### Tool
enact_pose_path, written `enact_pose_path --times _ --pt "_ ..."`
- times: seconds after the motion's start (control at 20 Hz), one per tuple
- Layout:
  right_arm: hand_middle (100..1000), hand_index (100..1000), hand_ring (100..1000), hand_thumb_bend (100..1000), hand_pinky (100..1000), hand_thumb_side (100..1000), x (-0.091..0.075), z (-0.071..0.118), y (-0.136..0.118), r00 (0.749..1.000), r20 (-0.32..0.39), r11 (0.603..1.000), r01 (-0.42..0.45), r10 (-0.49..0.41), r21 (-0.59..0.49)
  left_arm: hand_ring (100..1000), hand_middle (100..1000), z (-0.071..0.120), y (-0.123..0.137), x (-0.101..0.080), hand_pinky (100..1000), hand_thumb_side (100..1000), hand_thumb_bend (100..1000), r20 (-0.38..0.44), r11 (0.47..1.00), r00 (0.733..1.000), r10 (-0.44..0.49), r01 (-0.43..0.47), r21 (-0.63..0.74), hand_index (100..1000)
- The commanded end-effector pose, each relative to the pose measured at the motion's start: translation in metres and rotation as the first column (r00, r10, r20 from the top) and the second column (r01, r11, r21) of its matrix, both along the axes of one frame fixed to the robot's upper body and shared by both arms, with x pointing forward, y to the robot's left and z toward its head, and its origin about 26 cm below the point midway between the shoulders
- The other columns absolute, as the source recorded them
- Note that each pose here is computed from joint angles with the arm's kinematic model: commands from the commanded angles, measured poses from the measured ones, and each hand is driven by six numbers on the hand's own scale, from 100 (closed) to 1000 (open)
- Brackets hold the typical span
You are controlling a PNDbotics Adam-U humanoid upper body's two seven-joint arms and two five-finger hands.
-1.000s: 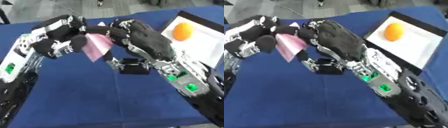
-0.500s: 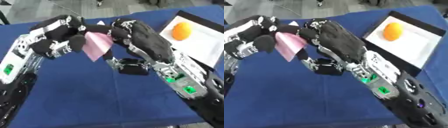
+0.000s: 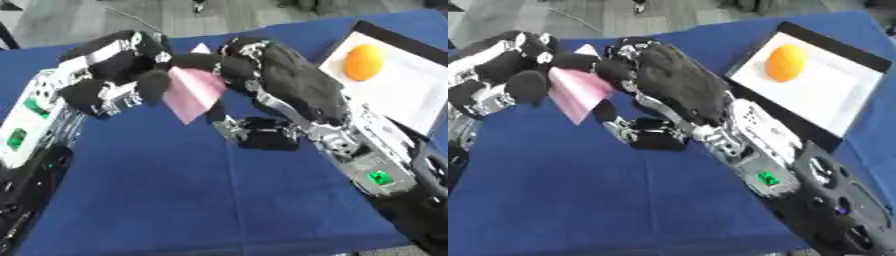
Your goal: Pick up the objects with one hand, pass them to the other hand, and then place them into the box on the other side of the table.
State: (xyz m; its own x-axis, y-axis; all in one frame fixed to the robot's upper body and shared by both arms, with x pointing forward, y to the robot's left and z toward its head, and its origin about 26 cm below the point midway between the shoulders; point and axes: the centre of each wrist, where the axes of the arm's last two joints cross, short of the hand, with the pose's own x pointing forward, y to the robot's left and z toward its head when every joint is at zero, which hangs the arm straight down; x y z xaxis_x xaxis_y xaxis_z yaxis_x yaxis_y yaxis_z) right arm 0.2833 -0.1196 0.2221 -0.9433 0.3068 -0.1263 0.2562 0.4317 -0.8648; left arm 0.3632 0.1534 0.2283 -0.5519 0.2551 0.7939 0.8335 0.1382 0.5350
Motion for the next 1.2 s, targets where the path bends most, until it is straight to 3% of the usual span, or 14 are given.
enact_pose_path --times 0.05,0.25,0.4,1.2 --pt "256 334 521 100 620 100 -0.002 0.005 0.004 1.0 0.019 1.0 -0.022 0.022 -0.02 559 521 0.014 -0.012 -0.009 739 455 100 0.054 0.999 0.997 -0.048 0.049 -0.019 564" --pt "104 340 428 100 561 100 -0.002 0.006 0.004 0.999 0.018 0.999 -0.029 0.029 -0.024 560 521 0.014 -0.011 -0.008 739 451 100 0.055 0.999 0.998 -0.044 0.046 -0.025 564" --pt "100 341 362 100 528 100 -0.002 0.006 0.004 0.999 0.019 0.999 -0.032 0.032 -0.021 560 521 0.015 -0.011 -0.008 739 450 100 0.056 0.999 0.997 -0.044 0.046 -0.028 564" --pt "100 343 352 100 535 100 0.0 0.005 -0.001 0.999 0.048 1.0 0.0 0.0 0.004 539 482 0.019 -0.002 -0.006 738 448 100 0.064 0.998 0.998 -0.002 0.006 -0.059 569"
